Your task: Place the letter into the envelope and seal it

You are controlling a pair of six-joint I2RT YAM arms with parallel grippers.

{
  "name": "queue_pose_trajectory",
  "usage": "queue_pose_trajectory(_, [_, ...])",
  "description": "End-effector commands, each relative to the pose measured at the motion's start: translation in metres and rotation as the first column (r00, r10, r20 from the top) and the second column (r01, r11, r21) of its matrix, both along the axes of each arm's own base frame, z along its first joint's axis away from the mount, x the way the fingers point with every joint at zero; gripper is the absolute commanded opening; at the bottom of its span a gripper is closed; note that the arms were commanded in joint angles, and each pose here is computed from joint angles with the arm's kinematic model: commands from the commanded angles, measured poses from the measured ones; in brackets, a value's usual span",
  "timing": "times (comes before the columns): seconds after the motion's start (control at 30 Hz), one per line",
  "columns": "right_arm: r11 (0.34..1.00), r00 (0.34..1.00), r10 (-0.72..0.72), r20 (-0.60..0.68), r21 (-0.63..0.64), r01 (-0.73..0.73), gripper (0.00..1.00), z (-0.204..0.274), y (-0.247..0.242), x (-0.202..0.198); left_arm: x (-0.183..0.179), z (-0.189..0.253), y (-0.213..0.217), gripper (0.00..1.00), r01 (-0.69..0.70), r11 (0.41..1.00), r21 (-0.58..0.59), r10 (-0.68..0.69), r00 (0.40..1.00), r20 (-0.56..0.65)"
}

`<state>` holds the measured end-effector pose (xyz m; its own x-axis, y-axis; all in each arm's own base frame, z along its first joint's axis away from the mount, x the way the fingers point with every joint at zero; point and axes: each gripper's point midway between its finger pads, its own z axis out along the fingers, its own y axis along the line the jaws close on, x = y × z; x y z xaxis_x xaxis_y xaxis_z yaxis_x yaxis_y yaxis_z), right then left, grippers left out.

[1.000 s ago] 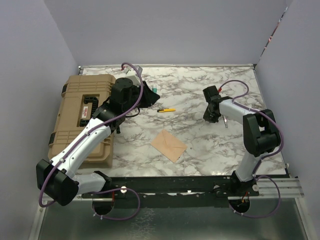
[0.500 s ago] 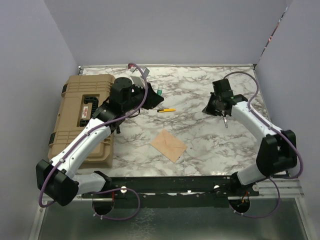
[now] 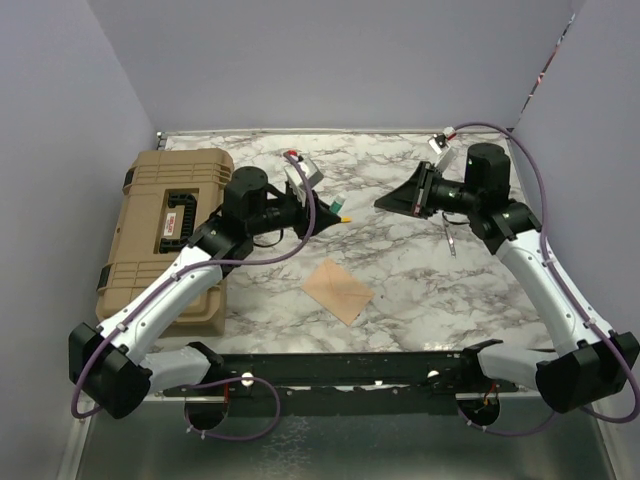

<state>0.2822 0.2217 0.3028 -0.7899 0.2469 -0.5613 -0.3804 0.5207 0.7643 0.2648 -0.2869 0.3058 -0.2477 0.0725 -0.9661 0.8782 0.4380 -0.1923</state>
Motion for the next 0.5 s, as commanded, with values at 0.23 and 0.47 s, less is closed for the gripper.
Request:
queue_pose_trajectory(0.23, [0.956,0.976,0.206,0.067,0.2,-0.216,0.0,0.059,0.021,-0.044,-0.038,0.004,-0.021,0.0,0.194,0.98,0.045,-0.199,0.961,0.191])
queue_pose_trajectory(0.47, [0.959,0.975,0.215,0.052,0.175,-0.221,0.0,0.05,0.025,-0.042,-0.045,0.0,-0.029,0.0,0.223,0.974,0.046,-0.228,0.957,0.178])
